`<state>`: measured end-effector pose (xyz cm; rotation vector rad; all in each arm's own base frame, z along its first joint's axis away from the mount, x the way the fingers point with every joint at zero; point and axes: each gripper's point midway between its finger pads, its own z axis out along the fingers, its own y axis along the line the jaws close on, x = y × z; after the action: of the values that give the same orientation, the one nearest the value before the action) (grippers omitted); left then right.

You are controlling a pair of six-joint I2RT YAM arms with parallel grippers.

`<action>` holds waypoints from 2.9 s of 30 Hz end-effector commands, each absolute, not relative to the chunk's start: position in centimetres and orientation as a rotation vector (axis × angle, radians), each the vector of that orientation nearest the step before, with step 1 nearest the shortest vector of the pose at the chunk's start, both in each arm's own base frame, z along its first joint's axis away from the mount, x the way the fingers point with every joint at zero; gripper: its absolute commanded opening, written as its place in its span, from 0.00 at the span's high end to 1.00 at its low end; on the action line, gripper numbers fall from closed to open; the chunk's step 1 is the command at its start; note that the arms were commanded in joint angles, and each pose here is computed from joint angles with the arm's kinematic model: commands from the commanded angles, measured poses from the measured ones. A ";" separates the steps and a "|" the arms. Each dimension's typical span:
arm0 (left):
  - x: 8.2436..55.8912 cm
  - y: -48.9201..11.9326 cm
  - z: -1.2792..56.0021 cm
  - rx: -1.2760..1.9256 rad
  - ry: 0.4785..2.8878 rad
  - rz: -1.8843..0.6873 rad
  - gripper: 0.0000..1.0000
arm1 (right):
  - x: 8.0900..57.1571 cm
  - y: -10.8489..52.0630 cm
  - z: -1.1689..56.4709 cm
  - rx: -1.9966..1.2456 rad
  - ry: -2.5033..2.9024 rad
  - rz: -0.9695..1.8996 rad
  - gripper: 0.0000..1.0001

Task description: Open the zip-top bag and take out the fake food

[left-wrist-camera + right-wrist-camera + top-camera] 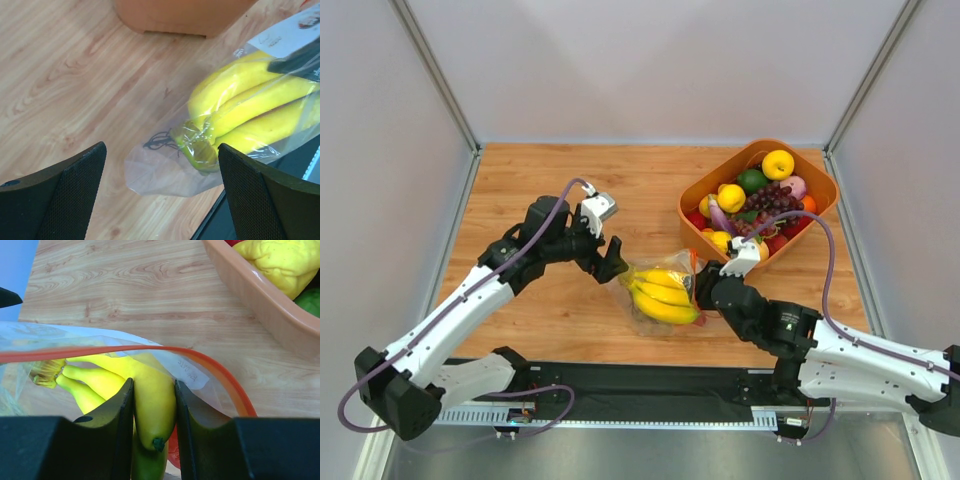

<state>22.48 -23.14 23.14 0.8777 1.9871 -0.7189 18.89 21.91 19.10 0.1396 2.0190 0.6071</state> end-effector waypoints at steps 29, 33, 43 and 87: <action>20.7 -24.8 20.6 1.139 1.900 -0.955 0.01 | 19.4 20.1 20.5 0.172 1.957 0.810 1.00; 21.0 -24.7 20.2 1.145 1.909 -0.935 0.00 | 19.5 20.0 20.5 0.177 1.954 0.828 1.00; 18.8 -26.0 19.9 1.221 1.920 -1.147 0.81 | 20.2 19.3 20.7 0.200 1.950 0.828 1.00; 25.3 -20.1 17.0 0.903 2.295 -0.507 1.00 | 16.1 3.8 27.3 0.230 1.909 0.281 1.00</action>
<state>24.70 -20.08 15.74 0.9343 2.3043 -0.5204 16.27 5.76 25.27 0.2146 1.9584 0.3401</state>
